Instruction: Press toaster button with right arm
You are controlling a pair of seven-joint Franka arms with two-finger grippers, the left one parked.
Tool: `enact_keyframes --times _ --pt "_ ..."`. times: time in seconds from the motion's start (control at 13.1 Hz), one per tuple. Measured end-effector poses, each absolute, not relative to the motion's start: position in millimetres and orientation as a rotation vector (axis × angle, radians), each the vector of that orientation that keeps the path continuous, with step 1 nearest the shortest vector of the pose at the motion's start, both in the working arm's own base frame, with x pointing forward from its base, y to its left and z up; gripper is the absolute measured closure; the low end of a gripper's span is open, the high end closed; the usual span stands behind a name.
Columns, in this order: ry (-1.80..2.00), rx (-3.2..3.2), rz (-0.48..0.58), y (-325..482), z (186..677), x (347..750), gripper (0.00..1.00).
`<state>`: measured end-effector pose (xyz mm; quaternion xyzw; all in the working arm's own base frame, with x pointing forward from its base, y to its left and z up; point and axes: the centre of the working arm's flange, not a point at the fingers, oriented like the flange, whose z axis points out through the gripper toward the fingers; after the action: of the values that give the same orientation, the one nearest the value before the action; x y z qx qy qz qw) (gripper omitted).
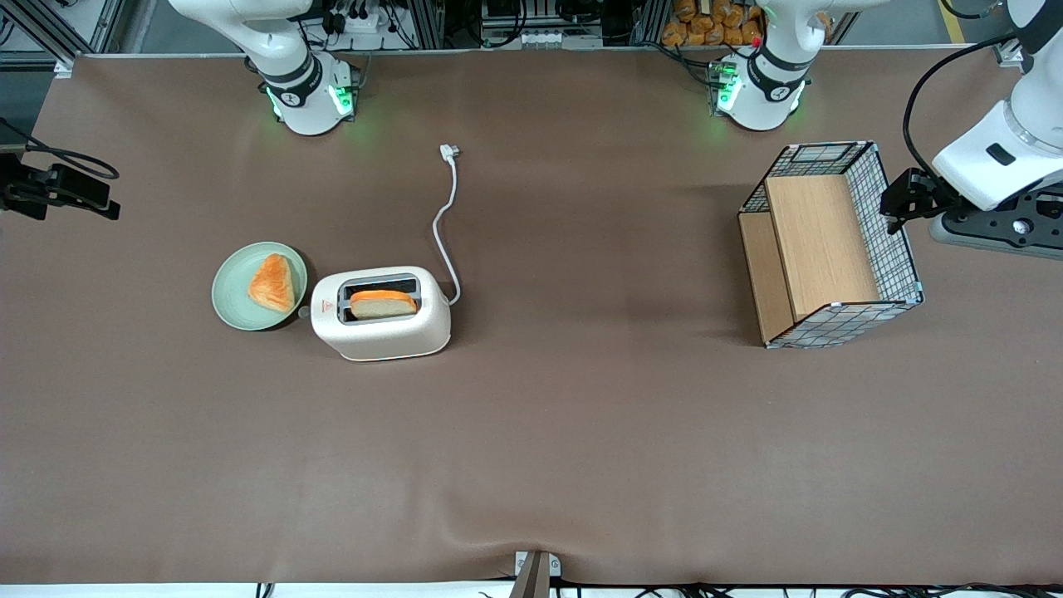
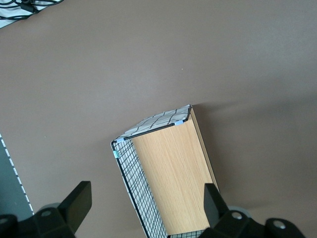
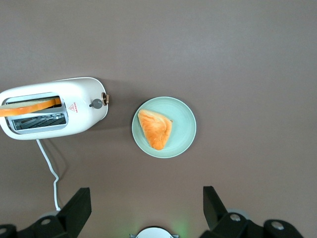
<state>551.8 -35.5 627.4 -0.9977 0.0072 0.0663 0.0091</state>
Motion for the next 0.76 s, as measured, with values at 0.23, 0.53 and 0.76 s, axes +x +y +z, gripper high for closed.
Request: enact_keyframes --times 0.23,0.53,0.76 --pt "0.021 -3.113 0.242 -35.0 624.2 550.5 0.00" --pt "0.018 -3.110 0.266 -34.4 618.9 550.1 0.00" --pt "0.017 -3.109 0.276 -34.4 616.1 549.9 0.00"
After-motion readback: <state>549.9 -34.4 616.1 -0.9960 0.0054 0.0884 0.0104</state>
